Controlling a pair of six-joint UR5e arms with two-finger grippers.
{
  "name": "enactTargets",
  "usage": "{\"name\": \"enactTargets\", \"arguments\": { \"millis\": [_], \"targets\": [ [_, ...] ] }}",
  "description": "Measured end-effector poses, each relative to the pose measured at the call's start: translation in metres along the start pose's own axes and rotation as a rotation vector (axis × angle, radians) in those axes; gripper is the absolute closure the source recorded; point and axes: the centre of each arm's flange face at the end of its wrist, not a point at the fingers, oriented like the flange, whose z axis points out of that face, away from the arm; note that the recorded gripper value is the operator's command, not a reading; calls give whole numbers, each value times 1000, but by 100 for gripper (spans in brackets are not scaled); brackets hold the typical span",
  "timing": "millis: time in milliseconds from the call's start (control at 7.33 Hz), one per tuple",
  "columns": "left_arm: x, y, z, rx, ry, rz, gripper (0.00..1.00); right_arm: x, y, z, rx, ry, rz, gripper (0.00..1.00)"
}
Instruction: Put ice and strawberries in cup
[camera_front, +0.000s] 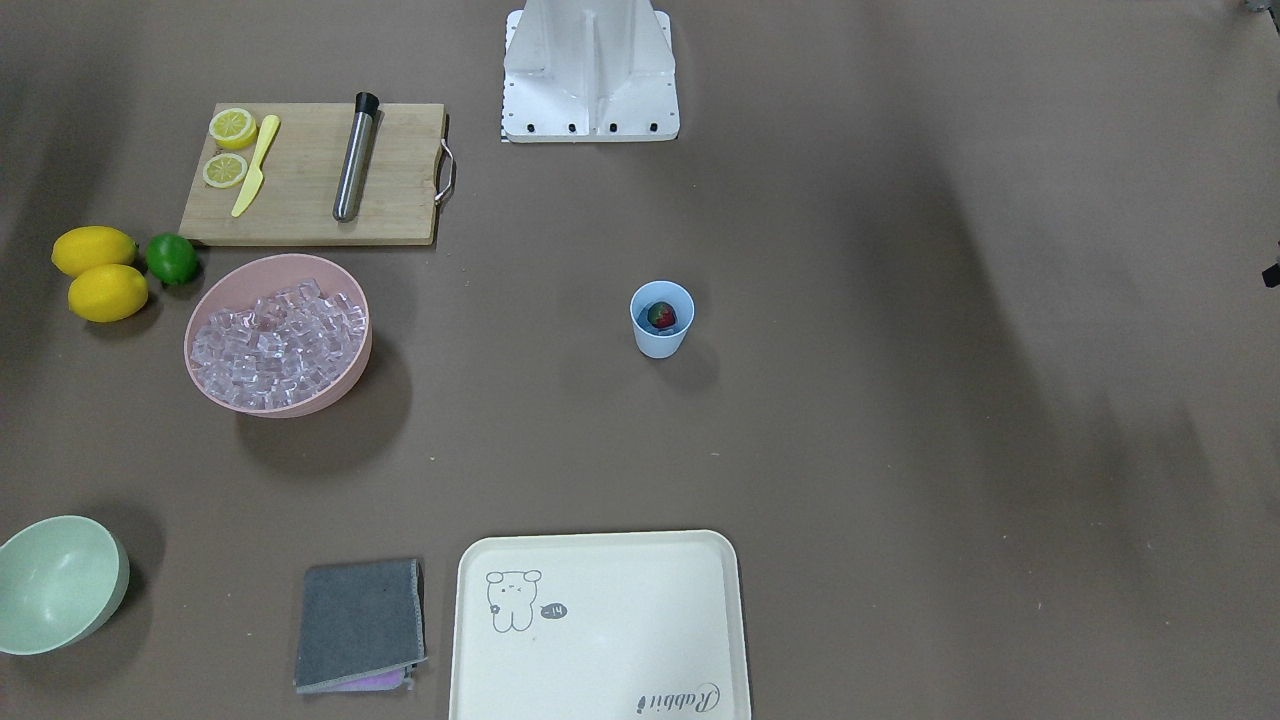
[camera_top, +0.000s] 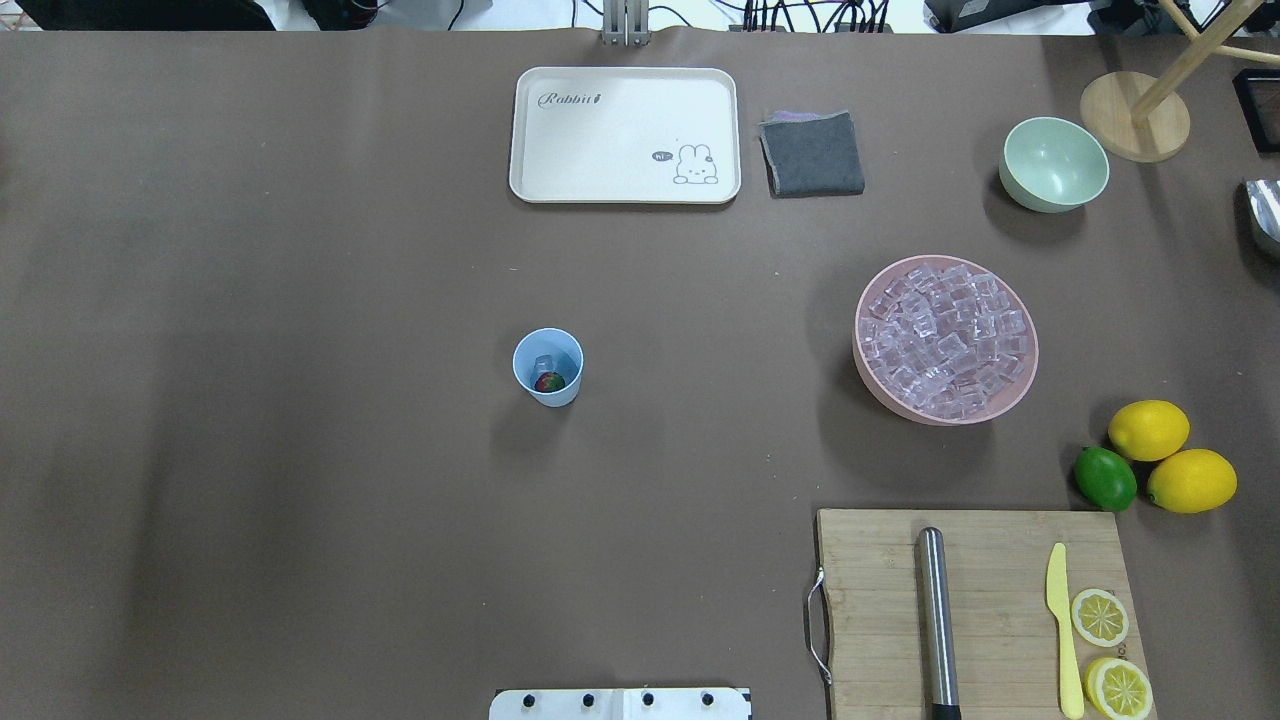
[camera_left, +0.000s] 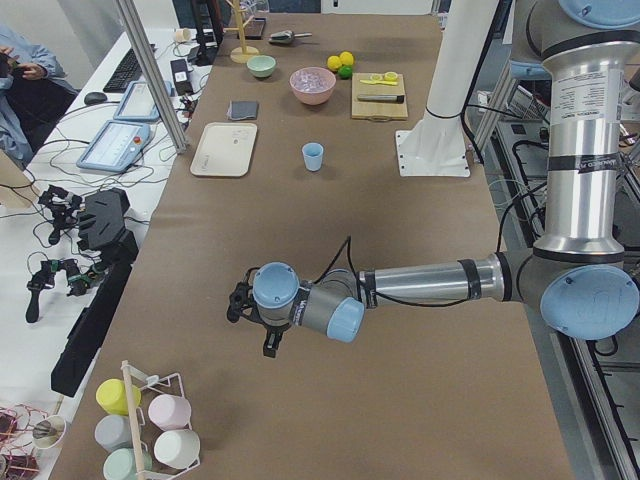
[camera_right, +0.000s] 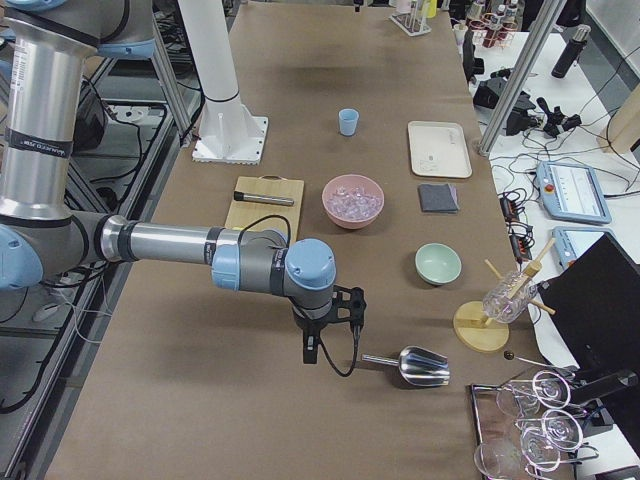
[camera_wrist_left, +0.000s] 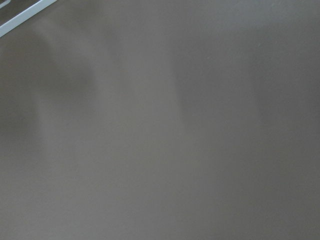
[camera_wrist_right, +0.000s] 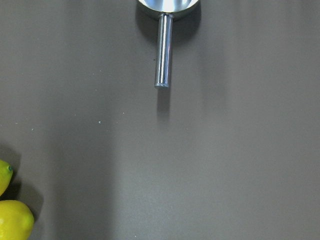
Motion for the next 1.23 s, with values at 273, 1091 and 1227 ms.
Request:
{"name": "enactTargets", "arguments": {
  "millis": [273,1091,1227],
  "targets": [
    [7,3,-37,-61,-70,-52,2,0,0,0,0,-1,0,0],
    [1,17,-59,-90,-112,-132,2,1,1,2,-5,-4,4,0],
    [1,17,-59,-89,-112,-131,2,1,2,2,-5,-6,4,0]
  ]
}}
